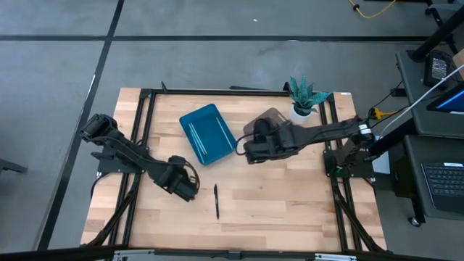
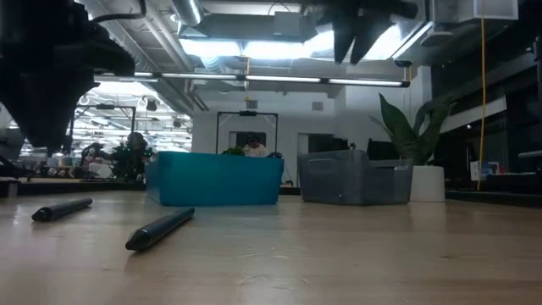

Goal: Sort pens & pencils
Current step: Put the left black pen into the gray bin

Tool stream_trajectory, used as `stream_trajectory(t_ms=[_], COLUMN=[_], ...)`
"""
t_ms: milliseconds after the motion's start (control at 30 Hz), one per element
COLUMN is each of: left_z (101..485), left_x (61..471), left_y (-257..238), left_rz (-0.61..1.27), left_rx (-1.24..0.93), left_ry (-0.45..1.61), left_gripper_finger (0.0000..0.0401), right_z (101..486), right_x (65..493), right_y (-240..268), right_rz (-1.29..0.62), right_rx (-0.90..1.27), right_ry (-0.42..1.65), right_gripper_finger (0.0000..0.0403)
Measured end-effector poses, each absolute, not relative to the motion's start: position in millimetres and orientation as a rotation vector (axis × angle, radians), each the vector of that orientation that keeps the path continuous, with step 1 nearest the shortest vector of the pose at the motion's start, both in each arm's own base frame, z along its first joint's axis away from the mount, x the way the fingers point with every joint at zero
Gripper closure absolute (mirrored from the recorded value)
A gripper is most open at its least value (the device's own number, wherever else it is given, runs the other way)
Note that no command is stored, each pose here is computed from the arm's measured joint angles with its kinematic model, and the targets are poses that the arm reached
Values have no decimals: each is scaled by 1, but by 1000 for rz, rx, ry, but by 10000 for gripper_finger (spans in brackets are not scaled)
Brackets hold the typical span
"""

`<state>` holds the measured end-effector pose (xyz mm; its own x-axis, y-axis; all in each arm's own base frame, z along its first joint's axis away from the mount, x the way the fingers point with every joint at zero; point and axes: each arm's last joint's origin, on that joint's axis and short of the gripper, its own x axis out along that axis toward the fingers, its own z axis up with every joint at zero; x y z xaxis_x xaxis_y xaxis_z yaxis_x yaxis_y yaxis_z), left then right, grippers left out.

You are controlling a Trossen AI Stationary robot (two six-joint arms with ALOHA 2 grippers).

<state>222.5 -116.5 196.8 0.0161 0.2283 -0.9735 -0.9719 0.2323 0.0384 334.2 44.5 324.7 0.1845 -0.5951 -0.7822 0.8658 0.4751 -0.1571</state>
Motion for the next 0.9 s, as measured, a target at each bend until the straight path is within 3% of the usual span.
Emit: stream_trajectory(t_ms=[233,400,700,900], left_z=[190,171,139,139], left_x=[238,252,273,279], left_y=[-118,-121,-119,-108], left_rz=[1142,1159,1273,1304], left_rx=[-1031,-1110,-1286,-1359], left_ry=[1059,1109,1123,1107], left_gripper_finger=[319,319,319,319], right_z=[360,378,396,400], right_x=[306,290,270,267], right_y=[37,34,30,29], right_rz=[-1061,-1044,-949,-914], right_rx=[368,311,126,40], right_ry=[777,733,781,805], right_gripper_finger=[254,254,254,254])
